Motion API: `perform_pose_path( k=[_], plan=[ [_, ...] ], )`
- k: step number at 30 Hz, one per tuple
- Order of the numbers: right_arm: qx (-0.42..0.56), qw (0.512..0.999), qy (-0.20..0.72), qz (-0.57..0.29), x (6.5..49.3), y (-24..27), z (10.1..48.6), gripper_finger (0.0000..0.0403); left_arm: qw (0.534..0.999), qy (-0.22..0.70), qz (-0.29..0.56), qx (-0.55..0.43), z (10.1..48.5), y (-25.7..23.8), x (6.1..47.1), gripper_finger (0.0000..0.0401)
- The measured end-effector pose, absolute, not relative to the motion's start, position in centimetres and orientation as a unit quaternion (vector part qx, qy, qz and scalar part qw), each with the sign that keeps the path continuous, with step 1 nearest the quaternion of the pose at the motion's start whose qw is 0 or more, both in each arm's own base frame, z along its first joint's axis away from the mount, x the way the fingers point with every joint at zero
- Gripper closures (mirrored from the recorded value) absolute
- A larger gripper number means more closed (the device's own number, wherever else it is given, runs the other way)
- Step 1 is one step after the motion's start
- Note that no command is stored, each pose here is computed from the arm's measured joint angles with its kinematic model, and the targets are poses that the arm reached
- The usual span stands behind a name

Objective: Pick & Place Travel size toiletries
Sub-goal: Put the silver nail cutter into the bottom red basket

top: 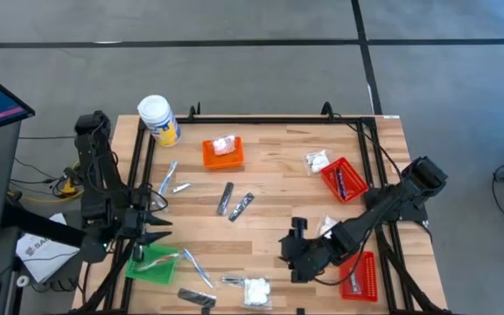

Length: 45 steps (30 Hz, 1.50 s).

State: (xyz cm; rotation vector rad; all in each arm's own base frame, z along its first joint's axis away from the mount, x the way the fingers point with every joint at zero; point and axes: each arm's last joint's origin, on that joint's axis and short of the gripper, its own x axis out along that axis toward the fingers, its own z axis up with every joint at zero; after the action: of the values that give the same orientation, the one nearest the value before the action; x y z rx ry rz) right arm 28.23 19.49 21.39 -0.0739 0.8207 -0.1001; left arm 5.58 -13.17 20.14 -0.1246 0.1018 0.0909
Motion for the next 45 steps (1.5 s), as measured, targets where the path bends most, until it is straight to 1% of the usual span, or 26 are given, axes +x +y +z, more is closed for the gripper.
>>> perform_pose_path(
  k=[3, 6, 9, 14, 19, 22, 26, 28, 30, 33, 35, 37, 42, 45],
  plan=[
    [-0.034, 0.924, 0.371, -0.084, 27.1, 19.2, 21.6, 0.0189, 0.995, 0.051, 0.064, -0.053, 19.9, -13.1, 6.1, 0.0290],
    [-0.015, 0.933, 0.350, -0.082, 26.1, 18.4, 22.0, 0.0189, 0.994, 0.052, 0.084, -0.043, 19.8, -12.9, 6.7, 0.0289],
    [-0.001, 0.951, 0.306, -0.050, 25.3, 18.0, 22.5, 0.0189, 0.993, 0.053, 0.100, -0.043, 19.8, -12.7, 7.1, 0.0289],
    [0.002, 0.975, 0.220, 0.036, 23.7, 17.6, 22.9, 0.0189, 0.991, 0.054, 0.121, -0.028, 19.8, -12.4, 7.7, 0.0294],
    [-0.003, 0.989, 0.132, 0.061, 22.5, 16.7, 23.4, 0.0189, 0.986, 0.053, 0.154, -0.028, 19.8, -11.9, 8.5, 0.0295],
    [-0.021, 0.992, 0.102, 0.069, 22.3, 16.5, 23.7, 0.0189, 0.983, 0.053, 0.176, -0.031, 19.8, -11.5, 9.1, 0.0295],
    [-0.046, 0.992, 0.088, 0.073, 22.3, 16.4, 24.0, 0.0189, 0.978, 0.058, 0.194, -0.041, 19.9, -11.1, 9.8, 0.0295],
    [-0.053, 0.991, 0.086, 0.089, 22.4, 16.4, 24.1, 0.0189, 0.978, 0.069, 0.190, -0.049, 20.0, -11.1, 10.3, 0.0295],
    [-0.051, 0.987, 0.083, 0.126, 22.7, 16.3, 24.2, 0.0189, 0.978, 0.079, 0.184, -0.054, 20.1, -11.0, 10.7, 0.0295],
    [-0.040, 0.973, 0.075, 0.215, 23.2, 15.9, 24.4, 0.0189, 0.980, 0.086, 0.173, -0.054, 20.5, -11.0, 11.3, 0.0295],
    [-0.037, 0.964, 0.062, 0.256, 23.6, 15.5, 24.6, 0.0189, 0.981, 0.088, 0.167, -0.050, 20.7, -11.0, 11.6, 0.0295],
    [-0.039, 0.964, 0.059, 0.257, 23.9, 14.9, 24.7, 0.0189, 0.981, 0.093, 0.163, -0.044, 20.8, -10.9, 12.0, 0.0295],
    [-0.041, 0.972, 0.064, 0.224, 24.8, 13.4, 24.5, 0.0189, 0.979, 0.111, 0.161, -0.051, 20.7, -10.3, 12.7, 0.0295],
    [-0.027, 0.977, 0.076, 0.197, 24.9, 12.5, 23.6, 0.0189, 0.978, 0.124, 0.162, -0.047, 20.7, -9.7, 13.3, 0.0296]
  ],
)
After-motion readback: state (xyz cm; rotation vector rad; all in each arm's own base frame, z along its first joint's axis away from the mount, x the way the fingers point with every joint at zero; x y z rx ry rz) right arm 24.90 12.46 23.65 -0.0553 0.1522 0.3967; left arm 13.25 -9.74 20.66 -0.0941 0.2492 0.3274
